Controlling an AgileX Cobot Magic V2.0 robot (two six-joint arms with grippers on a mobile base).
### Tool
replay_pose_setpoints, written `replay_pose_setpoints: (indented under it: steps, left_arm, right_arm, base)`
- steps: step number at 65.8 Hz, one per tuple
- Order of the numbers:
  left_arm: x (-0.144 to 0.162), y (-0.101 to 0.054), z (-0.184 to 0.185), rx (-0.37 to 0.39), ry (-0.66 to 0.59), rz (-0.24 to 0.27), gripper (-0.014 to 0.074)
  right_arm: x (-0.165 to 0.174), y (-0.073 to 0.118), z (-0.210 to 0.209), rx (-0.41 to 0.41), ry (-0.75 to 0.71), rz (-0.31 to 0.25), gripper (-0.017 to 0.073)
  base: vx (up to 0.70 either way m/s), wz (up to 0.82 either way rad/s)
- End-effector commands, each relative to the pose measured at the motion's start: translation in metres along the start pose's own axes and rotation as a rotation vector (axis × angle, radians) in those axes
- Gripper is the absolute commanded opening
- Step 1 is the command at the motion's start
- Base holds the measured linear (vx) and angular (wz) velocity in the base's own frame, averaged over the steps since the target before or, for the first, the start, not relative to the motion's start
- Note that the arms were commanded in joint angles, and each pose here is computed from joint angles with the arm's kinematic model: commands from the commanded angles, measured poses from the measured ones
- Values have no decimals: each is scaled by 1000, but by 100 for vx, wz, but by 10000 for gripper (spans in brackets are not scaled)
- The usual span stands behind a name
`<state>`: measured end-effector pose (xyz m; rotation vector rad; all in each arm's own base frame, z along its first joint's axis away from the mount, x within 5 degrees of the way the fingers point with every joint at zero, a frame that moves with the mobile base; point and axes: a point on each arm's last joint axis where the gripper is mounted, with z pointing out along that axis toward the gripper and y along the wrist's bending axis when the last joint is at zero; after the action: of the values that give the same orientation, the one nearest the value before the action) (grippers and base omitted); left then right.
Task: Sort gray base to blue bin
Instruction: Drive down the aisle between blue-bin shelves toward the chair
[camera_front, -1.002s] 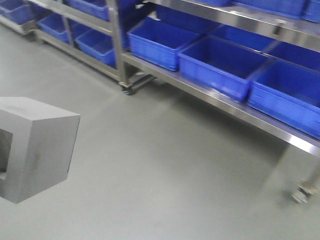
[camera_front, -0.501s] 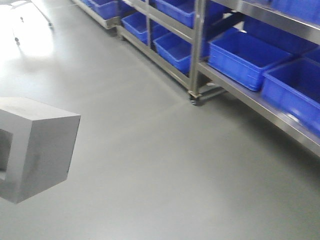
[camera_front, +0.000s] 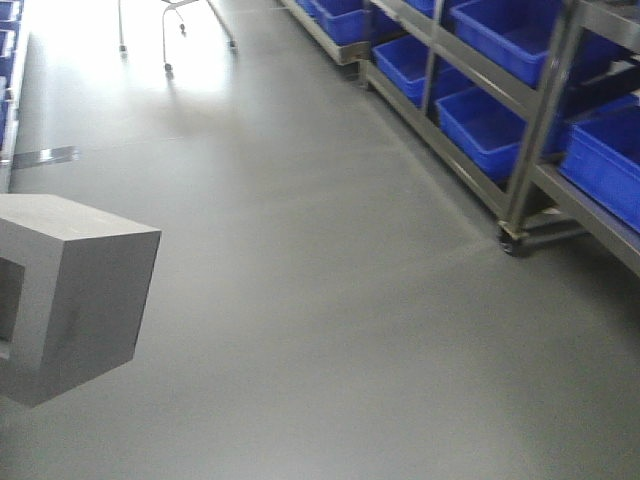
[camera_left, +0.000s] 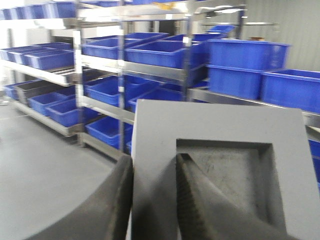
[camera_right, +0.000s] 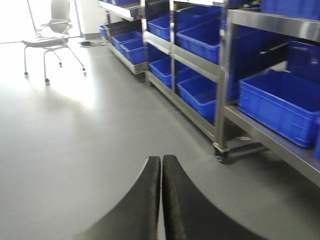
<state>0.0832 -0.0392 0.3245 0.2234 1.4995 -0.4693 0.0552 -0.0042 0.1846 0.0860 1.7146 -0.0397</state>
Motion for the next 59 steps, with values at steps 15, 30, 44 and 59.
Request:
replay_pose_setpoints:
  steps: [15,30,44,59]
  left_arm:
    - [-20,-1,-1,0,-133,-23,-6]
    - [-19,-1,-1,0,-132,-23,-6]
    - [-19,-1,-1,0,-132,-23,-6]
    - [-19,-1,-1,0,-132,-23,-6]
  right_arm:
    - [-6,0,0,2,-71,-18,-5]
    - [-6,0,0,2,-71,-18,-5]
    - [-6,0,0,2,-71,-18,-5]
    - [-6,0,0,2,-71,-18,-5]
  base:
    - [29,38]
    - [36,19]
    - [42,6]
    - [44,1]
